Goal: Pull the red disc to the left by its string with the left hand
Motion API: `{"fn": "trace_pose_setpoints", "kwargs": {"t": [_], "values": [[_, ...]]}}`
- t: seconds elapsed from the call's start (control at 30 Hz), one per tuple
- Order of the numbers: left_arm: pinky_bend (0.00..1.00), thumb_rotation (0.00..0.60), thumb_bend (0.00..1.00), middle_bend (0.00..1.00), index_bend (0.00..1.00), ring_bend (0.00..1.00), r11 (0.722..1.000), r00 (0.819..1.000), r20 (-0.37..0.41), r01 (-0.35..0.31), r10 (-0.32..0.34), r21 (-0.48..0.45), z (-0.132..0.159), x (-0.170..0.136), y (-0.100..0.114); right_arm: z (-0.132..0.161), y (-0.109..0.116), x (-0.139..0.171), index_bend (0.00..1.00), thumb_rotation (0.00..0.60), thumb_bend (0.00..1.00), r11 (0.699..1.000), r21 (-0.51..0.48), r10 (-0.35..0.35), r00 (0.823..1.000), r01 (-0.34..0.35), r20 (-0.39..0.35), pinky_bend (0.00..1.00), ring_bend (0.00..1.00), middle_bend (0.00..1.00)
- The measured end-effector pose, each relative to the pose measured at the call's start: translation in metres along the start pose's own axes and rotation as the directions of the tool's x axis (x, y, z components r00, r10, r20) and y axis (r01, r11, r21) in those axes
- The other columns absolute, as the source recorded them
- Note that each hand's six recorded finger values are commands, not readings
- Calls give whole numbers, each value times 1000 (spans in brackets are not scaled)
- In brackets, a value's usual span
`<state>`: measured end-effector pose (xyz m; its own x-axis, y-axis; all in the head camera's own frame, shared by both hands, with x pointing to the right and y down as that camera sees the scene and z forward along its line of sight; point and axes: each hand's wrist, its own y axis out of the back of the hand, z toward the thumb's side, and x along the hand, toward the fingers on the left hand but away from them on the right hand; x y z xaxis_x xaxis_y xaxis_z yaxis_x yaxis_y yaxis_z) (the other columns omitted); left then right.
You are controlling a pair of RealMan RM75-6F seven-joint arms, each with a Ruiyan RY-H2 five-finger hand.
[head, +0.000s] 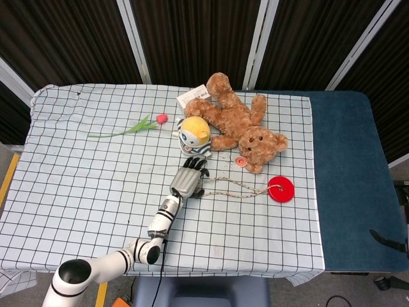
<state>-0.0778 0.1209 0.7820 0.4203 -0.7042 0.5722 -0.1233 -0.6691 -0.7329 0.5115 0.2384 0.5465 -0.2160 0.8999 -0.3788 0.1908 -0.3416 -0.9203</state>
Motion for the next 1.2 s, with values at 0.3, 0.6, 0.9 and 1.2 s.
{"fn": "trace_pose_setpoints", "kwargs": {"t": [0.3, 0.6, 0.9, 1.2], "values": [[25, 600, 473, 167, 649, 0, 1000, 1000, 1, -7, 7, -10, -5, -1, -3, -1, -1, -1, 0, 600, 29, 1000, 5, 3, 1000, -3, 8, 0, 0, 0], [27, 600, 578, 216, 818, 16, 1000, 1000, 7, -9, 9, 19, -11, -7, -4, -1, 0, -2, 0, 600, 28, 1000, 4, 0, 1000, 0, 11, 0, 0, 0], [64, 600, 650, 244, 877, 48, 993, 993, -38, -111, 112, 24, -60, -47, 31, 4, -3, -5, 0, 600, 29, 1000, 11, 7, 1000, -7, -2, 0, 0, 0], [78, 600, 656, 256, 884, 61, 959, 942, -209, -232, 264, 165, -174, -162, 82, 17, -10, -9, 0, 600, 29, 1000, 14, 22, 999, -21, -37, 0, 0, 0]]}}
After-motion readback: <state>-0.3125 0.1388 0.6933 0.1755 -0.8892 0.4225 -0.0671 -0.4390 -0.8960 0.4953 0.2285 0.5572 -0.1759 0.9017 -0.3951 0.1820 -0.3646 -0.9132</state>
